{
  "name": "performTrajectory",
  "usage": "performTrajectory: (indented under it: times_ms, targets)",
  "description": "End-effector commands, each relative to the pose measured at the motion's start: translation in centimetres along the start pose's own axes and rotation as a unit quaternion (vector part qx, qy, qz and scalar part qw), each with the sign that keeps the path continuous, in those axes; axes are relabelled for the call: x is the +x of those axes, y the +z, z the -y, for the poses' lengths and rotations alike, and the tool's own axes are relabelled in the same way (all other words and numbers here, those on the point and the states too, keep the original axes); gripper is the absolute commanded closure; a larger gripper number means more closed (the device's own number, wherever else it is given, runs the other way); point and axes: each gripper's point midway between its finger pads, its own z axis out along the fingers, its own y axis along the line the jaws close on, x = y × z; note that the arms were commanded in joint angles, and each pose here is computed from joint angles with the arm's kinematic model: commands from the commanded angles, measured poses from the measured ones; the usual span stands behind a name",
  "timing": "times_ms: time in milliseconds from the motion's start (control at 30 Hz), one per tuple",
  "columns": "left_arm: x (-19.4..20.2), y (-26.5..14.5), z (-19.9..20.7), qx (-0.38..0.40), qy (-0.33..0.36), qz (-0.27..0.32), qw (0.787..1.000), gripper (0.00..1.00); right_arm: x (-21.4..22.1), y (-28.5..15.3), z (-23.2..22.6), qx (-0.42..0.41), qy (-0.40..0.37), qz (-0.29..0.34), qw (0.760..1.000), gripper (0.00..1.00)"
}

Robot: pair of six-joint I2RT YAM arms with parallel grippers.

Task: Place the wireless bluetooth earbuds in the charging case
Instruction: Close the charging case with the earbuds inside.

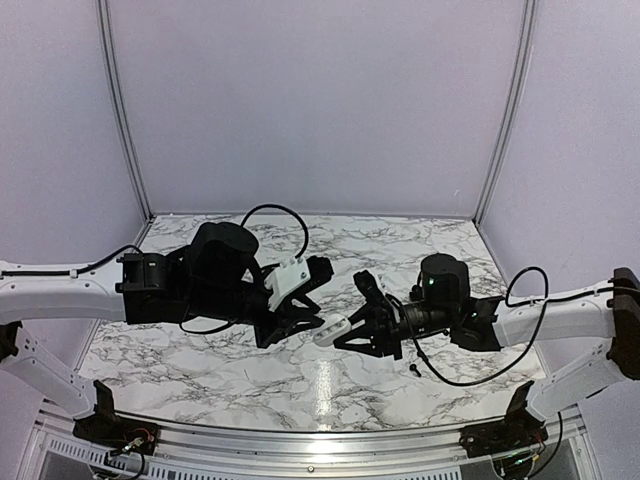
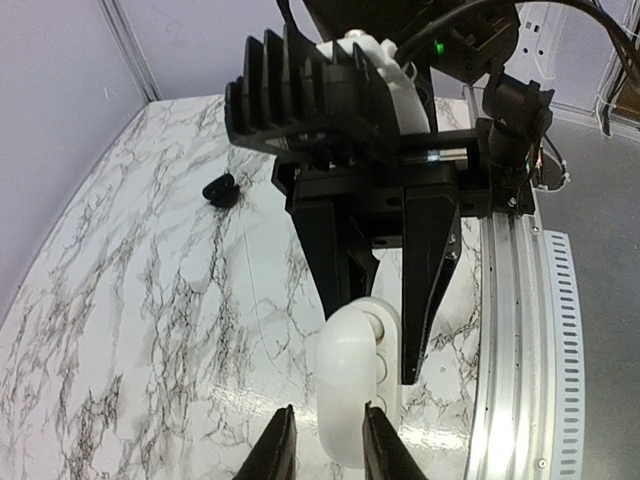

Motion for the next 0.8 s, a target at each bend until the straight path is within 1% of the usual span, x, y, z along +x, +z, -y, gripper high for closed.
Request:
performTrajectory:
  times_ms: [0,200,333,500,667,767]
  targets:
    - [0.7,-0.7,0.0,0.002,0.023,-0.031,0.999,0.79,-0.6,0.5,0.6,0.015,0.002,-0.009,1.0,1.0]
    - [0.0,-1.0,0.9,0.024,0.028,-0.016,0.999,0.8,0.1,1.0,1.6,0.027,0.022,-0.025,0.999,1.0]
    - [-0.3,-0.6,2.2,0.055,0.032,-0.002,0.998,0.8,0.2,1.3,2.0,0.03,0.03,-0.028,0.999,1.0]
    - [-0.3,0.6,1.9,0.048,0.029,-0.001,0.998,0.81,0.1,1.4,1.6,0.017,0.032,-0.024,0.999,1.0]
    - [0.1,1.7,0.8,0.02,0.026,-0.011,0.999,0.81,-0.4,1.3,0.8,0.001,0.025,-0.015,1.0,1.0]
    - [0.0,1.6,0.1,0.008,0.016,-0.004,1.0,0.81,-0.5,1.1,0.5,-0.003,0.021,-0.012,1.0,1.0]
